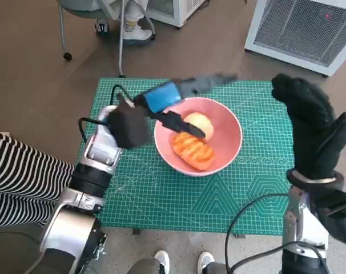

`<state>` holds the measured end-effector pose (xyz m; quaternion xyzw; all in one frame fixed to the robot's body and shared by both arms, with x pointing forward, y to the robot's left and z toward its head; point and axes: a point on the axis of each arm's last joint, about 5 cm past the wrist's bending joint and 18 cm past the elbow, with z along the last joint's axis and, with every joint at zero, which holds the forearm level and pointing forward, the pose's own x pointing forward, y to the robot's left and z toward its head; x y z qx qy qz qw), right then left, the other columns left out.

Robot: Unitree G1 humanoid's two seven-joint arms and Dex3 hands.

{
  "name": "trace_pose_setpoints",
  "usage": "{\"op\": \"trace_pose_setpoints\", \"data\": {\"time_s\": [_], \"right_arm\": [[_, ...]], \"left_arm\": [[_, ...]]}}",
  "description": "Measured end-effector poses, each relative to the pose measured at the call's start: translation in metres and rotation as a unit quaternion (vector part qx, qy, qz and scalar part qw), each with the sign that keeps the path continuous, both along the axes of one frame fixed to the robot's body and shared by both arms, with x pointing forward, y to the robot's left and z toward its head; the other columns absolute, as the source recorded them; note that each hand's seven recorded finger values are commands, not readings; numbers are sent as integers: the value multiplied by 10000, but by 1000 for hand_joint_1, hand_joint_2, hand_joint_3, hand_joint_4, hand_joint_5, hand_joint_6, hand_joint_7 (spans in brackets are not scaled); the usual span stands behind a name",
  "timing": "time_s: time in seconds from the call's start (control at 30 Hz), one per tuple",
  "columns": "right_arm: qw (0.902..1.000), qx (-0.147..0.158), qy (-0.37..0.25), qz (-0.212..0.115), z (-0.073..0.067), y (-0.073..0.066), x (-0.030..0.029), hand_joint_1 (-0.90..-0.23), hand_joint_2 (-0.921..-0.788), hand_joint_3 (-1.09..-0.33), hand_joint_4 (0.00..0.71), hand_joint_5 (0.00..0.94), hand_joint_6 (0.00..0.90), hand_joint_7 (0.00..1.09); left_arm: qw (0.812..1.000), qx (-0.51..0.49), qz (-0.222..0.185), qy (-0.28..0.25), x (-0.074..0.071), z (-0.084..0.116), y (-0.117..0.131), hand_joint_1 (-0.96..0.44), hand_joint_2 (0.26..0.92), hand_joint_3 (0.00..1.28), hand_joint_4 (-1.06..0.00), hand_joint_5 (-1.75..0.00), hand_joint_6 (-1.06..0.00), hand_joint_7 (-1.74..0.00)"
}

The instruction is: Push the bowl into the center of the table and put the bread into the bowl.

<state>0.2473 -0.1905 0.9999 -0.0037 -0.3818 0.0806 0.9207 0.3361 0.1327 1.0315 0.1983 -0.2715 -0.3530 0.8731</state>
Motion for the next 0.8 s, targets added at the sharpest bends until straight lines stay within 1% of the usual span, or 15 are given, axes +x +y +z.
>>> {"op": "trace_pose_setpoints", "data": {"time_s": [0.1,0.23,0.4,0.57,0.6,0.63,0.67,0.73,0.8], "right_arm": [[10000,-33,-43,-7,30,-4,10,-708,-921,-741,196,6,99,419],[10000,-57,-80,-18,67,-11,27,-708,-921,-742,197,6,109,422],[9999,-47,-148,38,140,15,77,-711,-921,-717,199,6,119,423],[9997,-35,-241,86,219,55,118,-706,-921,-709,201,6,122,421],[9996,-32,-258,98,231,65,126,-703,-921,-707,201,6,123,421],[9996,-27,-267,113,242,78,136,-702,-921,-707,202,6,123,420],[9995,-25,-274,124,252,92,147,-700,-921,-706,202,6,123,420],[9995,-28,-283,142,268,109,164,-699,-921,-706,202,5,121,418],[9995,-41,-270,148,274,122,183,-698,-921,-706,202,5,118,415]], "left_arm": [[9988,-457,114,-98,-28,-68,48,-591,920,130,-81,-7,-223,-27],[9919,-1251,170,-165,-63,-171,62,-607,921,212,-99,-13,-235,-33],[9775,-2099,149,-126,-99,-263,29,-619,921,319,-119,-19,-237,-42],[9660,-2585,6,-59,-148,-287,-8,-626,921,391,-119,-18,-231,-57],[9649,-2625,-22,-65,-156,-285,-10,-632,921,420,-117,-20,-188,-140],[9641,-2655,-44,-87,-165,-280,-6,-637,921,440,-115,-24,-120,-283],[9635,-2673,-54,-116,-173,-274,-1,-643,921,461,-113,-26,-77,-378],[9627,-2699,-65,-165,-185,-263,4,-649,921,488,-112,-29,-39,-462],[9621,-2719,-70,-220,-195,-246,8,-656,921,512,-110,-31,-19,-506]]}}
